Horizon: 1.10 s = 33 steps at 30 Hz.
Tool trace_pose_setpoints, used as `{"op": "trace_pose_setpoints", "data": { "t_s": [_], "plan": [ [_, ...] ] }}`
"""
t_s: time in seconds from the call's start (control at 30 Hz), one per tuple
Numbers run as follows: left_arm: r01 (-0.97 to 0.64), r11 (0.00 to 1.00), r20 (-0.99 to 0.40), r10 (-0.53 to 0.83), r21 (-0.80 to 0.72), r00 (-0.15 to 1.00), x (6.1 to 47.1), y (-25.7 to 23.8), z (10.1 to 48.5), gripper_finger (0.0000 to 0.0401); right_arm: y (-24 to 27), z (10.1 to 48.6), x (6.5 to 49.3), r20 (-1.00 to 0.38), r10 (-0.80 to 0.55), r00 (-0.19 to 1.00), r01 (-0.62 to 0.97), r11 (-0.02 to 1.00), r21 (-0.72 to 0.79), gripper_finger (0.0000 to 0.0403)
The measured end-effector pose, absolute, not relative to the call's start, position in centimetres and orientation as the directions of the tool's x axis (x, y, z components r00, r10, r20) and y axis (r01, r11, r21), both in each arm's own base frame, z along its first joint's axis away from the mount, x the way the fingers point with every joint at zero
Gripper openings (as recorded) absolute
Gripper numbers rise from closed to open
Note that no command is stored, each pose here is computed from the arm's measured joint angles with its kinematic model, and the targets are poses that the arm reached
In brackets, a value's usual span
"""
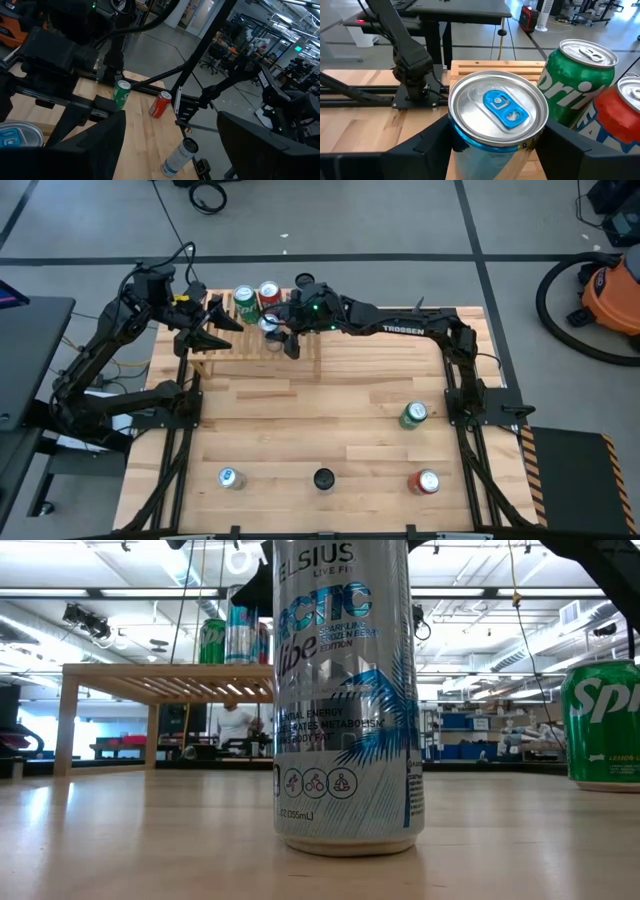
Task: Place canned beverage on shelf
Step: Put the top blue soda can on the shelf
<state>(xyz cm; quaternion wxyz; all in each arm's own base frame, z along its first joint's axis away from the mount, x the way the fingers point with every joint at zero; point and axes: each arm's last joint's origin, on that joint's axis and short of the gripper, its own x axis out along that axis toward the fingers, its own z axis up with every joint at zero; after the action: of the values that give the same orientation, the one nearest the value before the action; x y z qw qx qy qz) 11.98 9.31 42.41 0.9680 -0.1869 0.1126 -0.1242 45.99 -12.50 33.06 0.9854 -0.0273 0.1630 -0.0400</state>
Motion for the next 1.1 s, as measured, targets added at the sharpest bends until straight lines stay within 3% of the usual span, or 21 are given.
{"op": "trace_pose_setpoints", "data": {
  "t_s": [0.23,0.4,0.83,1.1],
  "plan": [
    [0.182,0.904,-0.177,-0.267,-0.386,0.947,12.0,9.4,42.4,0.0314,-11.2,33.2,46.5,-0.299,-0.162,0.940,0.140,0.986,-0.095,0.0243],
    [0.059,0.932,-0.215,-0.143,-0.356,0.966,12.1,9.7,42.3,0.0314,-10.1,33.9,47.0,-0.220,-0.164,0.962,0.139,0.982,-0.125,0.0243],
    [0.014,0.942,-0.177,-0.078,-0.336,0.981,12.2,10.1,43.0,0.0314,-10.1,35.3,47.4,-0.053,-0.278,0.959,0.278,0.961,-0.017,0.0243],
    [0.014,0.938,-0.162,-0.075,-0.346,0.984,12.3,10.1,43.2,0.0314,-9.5,34.2,48.0,-0.098,-0.248,0.964,0.249,0.969,-0.006,0.0243]
  ]
}}
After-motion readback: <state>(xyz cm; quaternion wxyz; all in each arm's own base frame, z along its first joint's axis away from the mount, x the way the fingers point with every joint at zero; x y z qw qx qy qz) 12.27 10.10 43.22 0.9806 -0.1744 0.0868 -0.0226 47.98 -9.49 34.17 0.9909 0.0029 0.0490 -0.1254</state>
